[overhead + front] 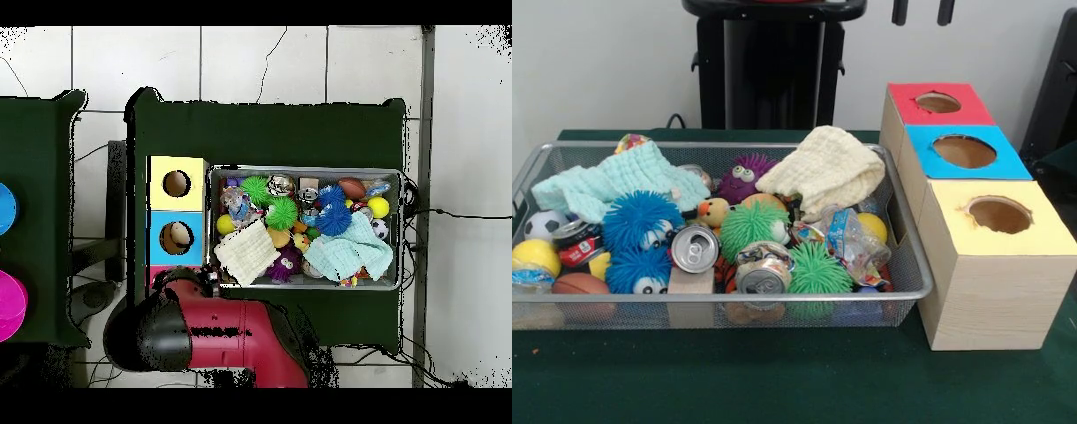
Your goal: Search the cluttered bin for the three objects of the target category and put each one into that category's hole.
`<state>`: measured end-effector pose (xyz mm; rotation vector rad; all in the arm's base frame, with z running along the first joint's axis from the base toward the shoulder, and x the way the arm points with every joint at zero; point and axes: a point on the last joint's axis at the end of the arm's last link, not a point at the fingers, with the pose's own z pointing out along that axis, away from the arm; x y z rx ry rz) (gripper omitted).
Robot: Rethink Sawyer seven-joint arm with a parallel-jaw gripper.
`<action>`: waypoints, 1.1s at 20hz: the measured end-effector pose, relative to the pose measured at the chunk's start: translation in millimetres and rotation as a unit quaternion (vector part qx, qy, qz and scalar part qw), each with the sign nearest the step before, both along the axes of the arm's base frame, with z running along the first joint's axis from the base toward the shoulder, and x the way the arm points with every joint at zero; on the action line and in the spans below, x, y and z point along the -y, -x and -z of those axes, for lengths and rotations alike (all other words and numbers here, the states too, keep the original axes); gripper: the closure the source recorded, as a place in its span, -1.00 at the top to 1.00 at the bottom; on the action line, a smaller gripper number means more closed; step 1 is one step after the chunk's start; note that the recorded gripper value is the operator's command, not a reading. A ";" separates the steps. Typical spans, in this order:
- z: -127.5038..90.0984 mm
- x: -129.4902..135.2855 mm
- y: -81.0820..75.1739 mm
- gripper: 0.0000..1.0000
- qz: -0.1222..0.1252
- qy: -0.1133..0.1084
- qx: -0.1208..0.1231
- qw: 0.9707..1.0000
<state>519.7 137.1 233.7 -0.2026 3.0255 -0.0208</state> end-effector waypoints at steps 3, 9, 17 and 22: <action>-2.8 5.4 -16.6 1.00 0.003 0.002 0.011 1.000; -5.0 30.7 -51.3 1.00 0.016 0.009 0.030 0.999; 1.2 85.5 -84.9 1.00 0.037 0.028 0.044 0.998; 12.9 124.4 -97.3 1.00 0.048 0.042 0.043 0.997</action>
